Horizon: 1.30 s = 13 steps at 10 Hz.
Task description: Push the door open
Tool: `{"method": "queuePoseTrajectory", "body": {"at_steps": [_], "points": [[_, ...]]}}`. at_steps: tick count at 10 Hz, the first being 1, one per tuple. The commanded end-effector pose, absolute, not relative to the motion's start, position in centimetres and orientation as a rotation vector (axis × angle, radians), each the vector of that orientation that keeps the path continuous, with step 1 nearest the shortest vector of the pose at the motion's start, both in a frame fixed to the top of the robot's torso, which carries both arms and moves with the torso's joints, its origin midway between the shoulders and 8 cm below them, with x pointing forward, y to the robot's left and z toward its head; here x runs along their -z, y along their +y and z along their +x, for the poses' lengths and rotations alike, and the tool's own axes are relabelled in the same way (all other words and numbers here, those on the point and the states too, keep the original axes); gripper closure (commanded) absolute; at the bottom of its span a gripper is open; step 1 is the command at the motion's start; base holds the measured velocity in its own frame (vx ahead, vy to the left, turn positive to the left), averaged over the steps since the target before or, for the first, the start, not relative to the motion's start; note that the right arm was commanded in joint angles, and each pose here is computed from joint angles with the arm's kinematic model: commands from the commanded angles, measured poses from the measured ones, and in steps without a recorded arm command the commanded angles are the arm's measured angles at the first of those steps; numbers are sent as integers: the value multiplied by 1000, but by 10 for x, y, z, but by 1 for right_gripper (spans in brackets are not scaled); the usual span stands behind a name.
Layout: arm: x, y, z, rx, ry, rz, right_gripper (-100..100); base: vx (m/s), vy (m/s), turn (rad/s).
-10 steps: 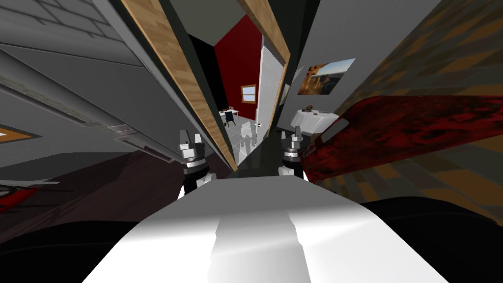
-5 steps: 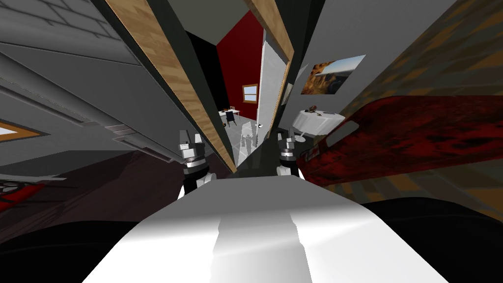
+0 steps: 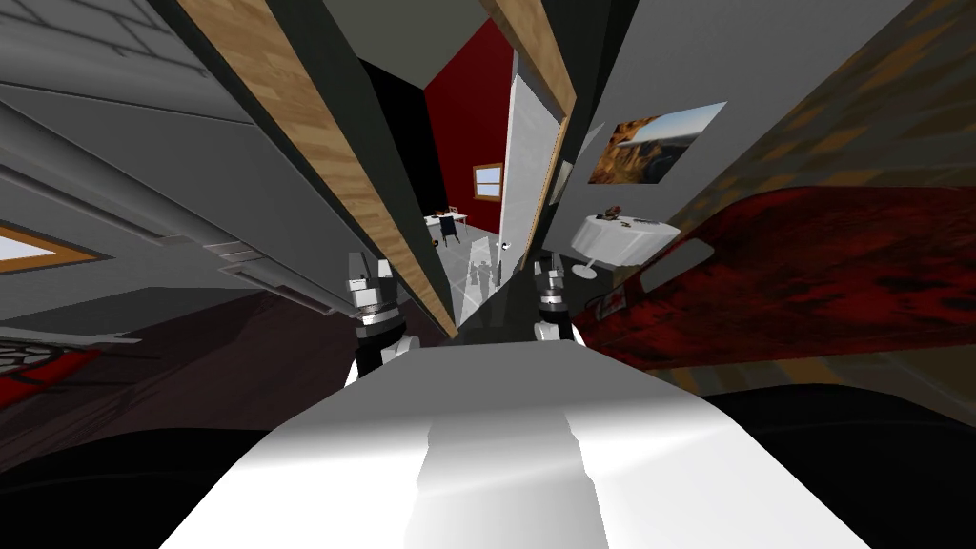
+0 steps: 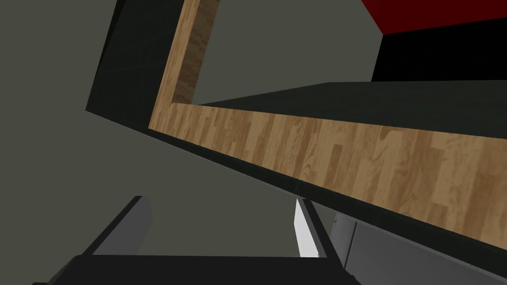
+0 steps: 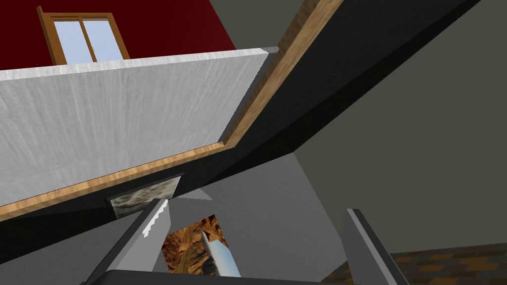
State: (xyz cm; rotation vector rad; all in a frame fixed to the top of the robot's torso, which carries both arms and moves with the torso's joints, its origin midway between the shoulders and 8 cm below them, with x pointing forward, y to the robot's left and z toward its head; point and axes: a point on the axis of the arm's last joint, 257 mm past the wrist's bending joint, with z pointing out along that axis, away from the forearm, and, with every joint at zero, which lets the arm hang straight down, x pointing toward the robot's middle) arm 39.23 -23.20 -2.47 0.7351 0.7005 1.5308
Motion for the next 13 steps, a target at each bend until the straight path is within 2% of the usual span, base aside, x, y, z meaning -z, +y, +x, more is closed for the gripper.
{"method": "queuePoseTrajectory", "body": {"at_steps": [1, 13], "points": [[33, -229, 397, -1533, 716, 740, -100, 90, -59, 51], [115, -205, 440, -1544, 869, 799, -100, 101, -88, 71]]}}
